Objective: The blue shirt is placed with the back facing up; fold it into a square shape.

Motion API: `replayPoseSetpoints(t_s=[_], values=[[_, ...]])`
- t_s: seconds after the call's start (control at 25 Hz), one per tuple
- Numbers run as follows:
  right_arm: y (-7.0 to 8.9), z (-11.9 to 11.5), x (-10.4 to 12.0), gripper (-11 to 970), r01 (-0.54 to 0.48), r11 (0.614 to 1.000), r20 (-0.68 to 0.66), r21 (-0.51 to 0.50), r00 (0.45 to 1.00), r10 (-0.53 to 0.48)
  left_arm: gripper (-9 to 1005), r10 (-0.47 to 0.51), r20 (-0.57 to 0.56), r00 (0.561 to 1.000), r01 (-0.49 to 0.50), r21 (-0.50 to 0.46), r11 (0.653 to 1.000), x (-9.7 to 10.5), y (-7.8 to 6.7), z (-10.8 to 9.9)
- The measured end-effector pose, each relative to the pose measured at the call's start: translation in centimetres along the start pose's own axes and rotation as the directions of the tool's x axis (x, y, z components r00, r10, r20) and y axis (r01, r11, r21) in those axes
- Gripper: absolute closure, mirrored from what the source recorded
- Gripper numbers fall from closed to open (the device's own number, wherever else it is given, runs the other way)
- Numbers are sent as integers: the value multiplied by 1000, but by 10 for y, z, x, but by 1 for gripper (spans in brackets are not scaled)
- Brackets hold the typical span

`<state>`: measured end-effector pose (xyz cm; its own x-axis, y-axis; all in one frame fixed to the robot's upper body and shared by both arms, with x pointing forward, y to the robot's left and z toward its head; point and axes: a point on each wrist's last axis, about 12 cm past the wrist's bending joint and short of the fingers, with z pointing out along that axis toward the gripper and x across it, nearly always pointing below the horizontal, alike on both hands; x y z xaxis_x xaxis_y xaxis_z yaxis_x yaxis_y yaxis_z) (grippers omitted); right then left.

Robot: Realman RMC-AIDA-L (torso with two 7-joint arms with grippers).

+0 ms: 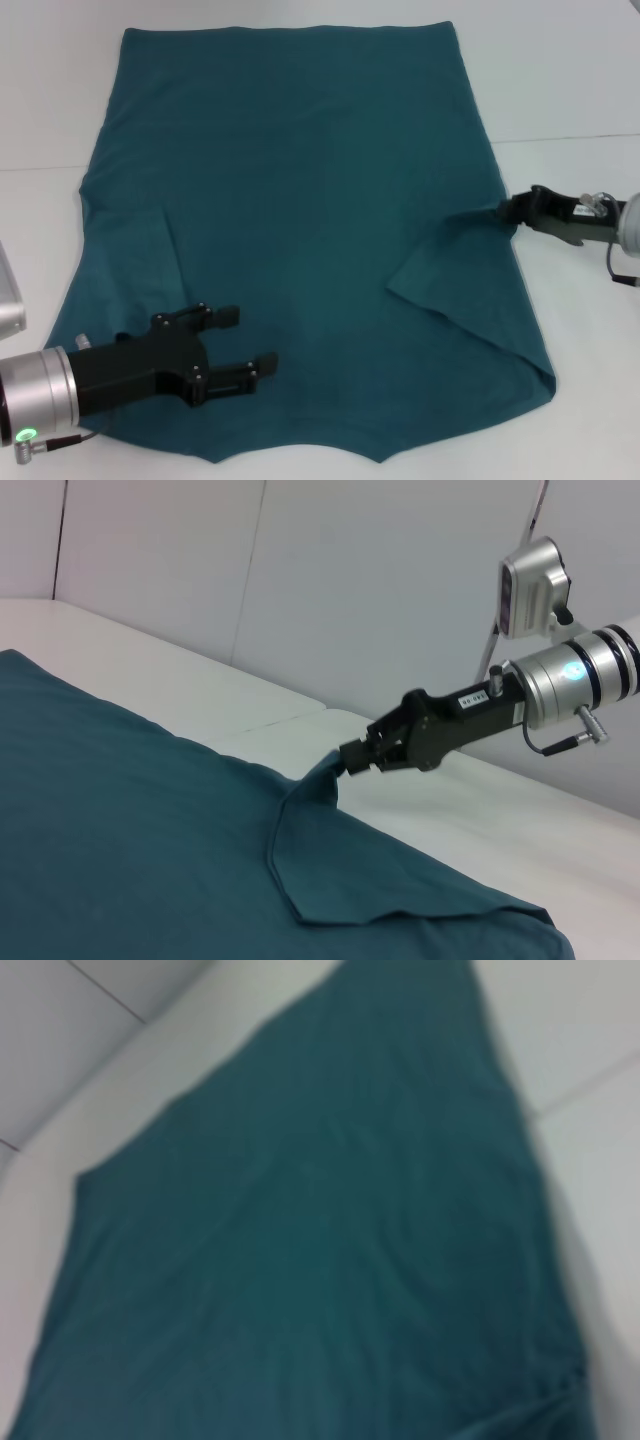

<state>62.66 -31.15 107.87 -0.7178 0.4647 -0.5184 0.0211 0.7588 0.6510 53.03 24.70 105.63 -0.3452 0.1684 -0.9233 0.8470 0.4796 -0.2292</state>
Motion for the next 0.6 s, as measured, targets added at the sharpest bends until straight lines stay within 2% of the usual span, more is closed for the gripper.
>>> replayPoseSetpoints(t_s=[0.08,0.28,0.44,0.6], values=[[5,2,0,762,13,1000,22,-24,1000,-12,111,0,0,1000,0,-1,1000,0,0,0],[13,4,-6,913,40,997,74,-68,997,-35,111,2,-5,1000,-2,-11,1000,0,1,0],[13,3,-7,846,42,997,80,-72,996,-37,111,3,-5,1000,-3,-13,1000,1,1,0],[5,-2,-4,779,25,997,82,-69,996,-19,111,-2,-4,1000,2,-17,1000,2,1,-1]])
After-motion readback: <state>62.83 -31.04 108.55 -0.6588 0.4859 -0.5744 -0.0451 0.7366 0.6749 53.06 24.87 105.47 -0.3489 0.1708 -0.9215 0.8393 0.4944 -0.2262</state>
